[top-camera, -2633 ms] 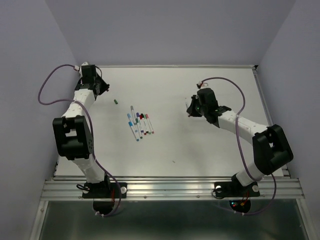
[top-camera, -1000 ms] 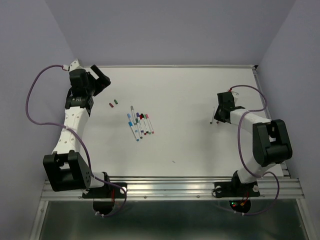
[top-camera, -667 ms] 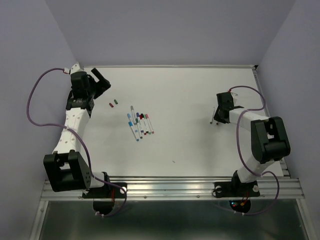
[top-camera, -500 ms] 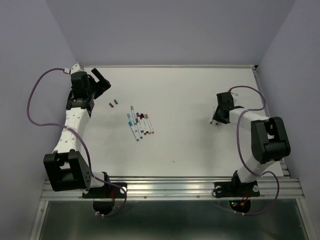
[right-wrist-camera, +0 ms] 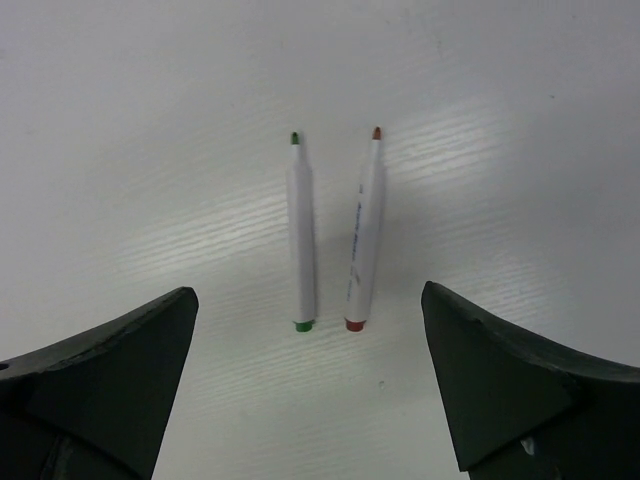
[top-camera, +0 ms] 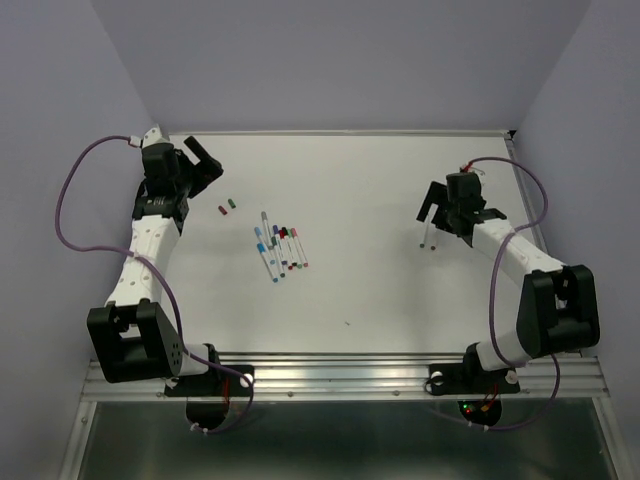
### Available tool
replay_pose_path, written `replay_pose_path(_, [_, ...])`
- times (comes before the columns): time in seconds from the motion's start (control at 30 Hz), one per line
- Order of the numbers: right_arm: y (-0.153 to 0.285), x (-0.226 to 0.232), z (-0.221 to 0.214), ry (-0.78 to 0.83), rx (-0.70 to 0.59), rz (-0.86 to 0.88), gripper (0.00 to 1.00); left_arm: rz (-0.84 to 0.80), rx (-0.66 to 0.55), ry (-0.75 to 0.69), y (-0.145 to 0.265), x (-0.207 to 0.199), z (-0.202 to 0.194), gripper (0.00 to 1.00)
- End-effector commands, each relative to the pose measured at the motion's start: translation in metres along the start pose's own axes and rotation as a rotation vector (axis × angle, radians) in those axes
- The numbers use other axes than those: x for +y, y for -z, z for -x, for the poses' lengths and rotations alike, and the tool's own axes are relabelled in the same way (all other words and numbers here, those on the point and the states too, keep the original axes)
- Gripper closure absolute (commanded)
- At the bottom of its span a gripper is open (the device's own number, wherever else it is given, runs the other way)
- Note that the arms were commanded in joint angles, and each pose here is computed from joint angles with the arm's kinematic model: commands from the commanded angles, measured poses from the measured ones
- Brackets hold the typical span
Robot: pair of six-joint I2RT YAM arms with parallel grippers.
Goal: Open the pen caps
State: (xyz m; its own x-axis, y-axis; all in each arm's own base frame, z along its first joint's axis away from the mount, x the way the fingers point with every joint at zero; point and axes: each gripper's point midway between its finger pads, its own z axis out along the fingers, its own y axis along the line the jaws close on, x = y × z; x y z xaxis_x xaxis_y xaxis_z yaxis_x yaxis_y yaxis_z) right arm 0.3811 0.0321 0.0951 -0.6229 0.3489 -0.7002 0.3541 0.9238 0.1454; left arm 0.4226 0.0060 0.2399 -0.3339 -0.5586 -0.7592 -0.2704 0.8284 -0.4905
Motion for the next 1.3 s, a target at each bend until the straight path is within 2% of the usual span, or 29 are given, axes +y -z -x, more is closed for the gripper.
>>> replay_pose_path(0.0, [0.032, 0.046, 0.036, 0.037, -0.052, 0.251, 0.00, -0.060, -0.025, -0.016, 0.006, -0.012, 0.005, 0.01])
replay_pose_path(0.2, [0.062, 0.144, 0.010, 0.277, -0.073, 0.426, 0.00, -0.075, -0.005, -0.011, 0.002, -0.014, 0.001, 0.01])
replay_pose_path(0.33, [0.065, 0.201, -0.028, 0.436, -0.040, 0.483, 0.00, -0.077, 0.003, -0.008, 0.001, -0.013, -0.004, 0.01])
replay_pose_path(0.37, [0.060, 0.215, -0.053, 0.500, -0.013, 0.476, 0.00, -0.079, 0.008, -0.009, 0.000, -0.013, -0.006, 0.01])
replay_pose_path(0.5, [0.062, 0.264, -0.074, 0.583, 0.000, 0.537, 0.00, -0.081, 0.017, -0.011, 0.000, -0.012, -0.009, 0.01])
replay_pose_path(0.63, [0.056, 0.293, -0.095, 0.640, 0.032, 0.585, 0.00, -0.085, 0.019, -0.011, 0.000, -0.012, -0.011, 0.01])
replay_pose_path(0.8, [0.048, 0.316, -0.120, 0.697, 0.056, 0.602, 0.00, -0.091, 0.030, -0.013, -0.002, -0.012, -0.014, 0.01])
replay_pose_path(1.27, [0.024, 0.325, -0.153, 0.758, 0.105, 0.565, 0.00, -0.093, 0.029, -0.014, -0.002, -0.011, -0.015, 0.01])
